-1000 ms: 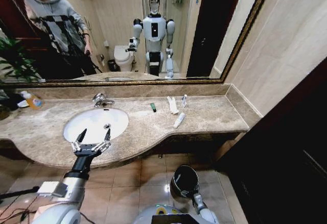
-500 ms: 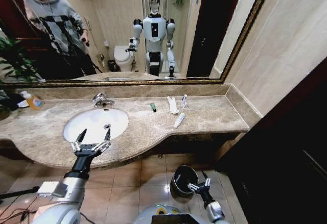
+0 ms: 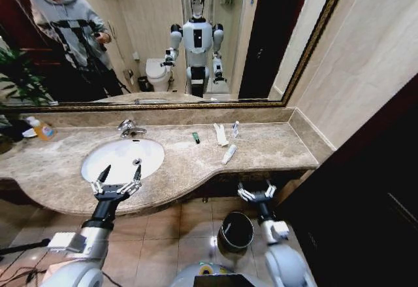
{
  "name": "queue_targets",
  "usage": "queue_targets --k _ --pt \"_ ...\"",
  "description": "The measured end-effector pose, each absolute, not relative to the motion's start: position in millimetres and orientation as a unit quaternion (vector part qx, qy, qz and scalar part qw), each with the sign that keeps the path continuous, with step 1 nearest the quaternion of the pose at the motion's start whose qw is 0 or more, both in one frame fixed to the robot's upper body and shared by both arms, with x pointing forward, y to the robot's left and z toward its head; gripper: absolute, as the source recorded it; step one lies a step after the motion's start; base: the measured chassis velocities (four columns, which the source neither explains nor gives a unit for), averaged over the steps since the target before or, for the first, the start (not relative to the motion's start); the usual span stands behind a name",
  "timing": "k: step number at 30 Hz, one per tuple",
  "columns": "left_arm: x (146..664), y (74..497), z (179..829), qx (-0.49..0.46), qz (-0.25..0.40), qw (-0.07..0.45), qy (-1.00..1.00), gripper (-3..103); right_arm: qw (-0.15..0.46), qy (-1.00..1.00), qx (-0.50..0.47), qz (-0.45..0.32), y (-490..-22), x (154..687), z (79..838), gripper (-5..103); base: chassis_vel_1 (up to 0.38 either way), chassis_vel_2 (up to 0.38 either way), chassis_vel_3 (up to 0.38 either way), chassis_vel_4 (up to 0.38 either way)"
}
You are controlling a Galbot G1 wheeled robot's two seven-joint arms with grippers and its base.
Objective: Pick up the trash from the sink and place it in the trash bin.
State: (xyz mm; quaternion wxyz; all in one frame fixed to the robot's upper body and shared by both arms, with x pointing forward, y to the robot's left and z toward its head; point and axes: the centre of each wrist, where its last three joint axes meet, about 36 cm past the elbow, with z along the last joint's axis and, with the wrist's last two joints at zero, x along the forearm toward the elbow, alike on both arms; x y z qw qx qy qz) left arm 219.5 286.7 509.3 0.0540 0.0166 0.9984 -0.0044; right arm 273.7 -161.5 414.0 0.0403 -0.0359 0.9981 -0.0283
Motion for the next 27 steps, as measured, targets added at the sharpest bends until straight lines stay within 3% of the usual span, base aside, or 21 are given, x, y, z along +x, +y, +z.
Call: queue_targets --k 9,27 --pt "219.5 286.7 509.3 0.016 -0.004 0.054 0.998 100 0.043 0.995 -0.074 -0.046 -113.5 317.1 402.0 100 0.0 0.0 0.0 0.0" --pt "219.5 286.7 509.3 0.016 -0.004 0.054 0.998 100 0.001 0.993 -0.071 -0.099 -120.3 426.0 370.2 99 0.0 0.0 0.0 0.0"
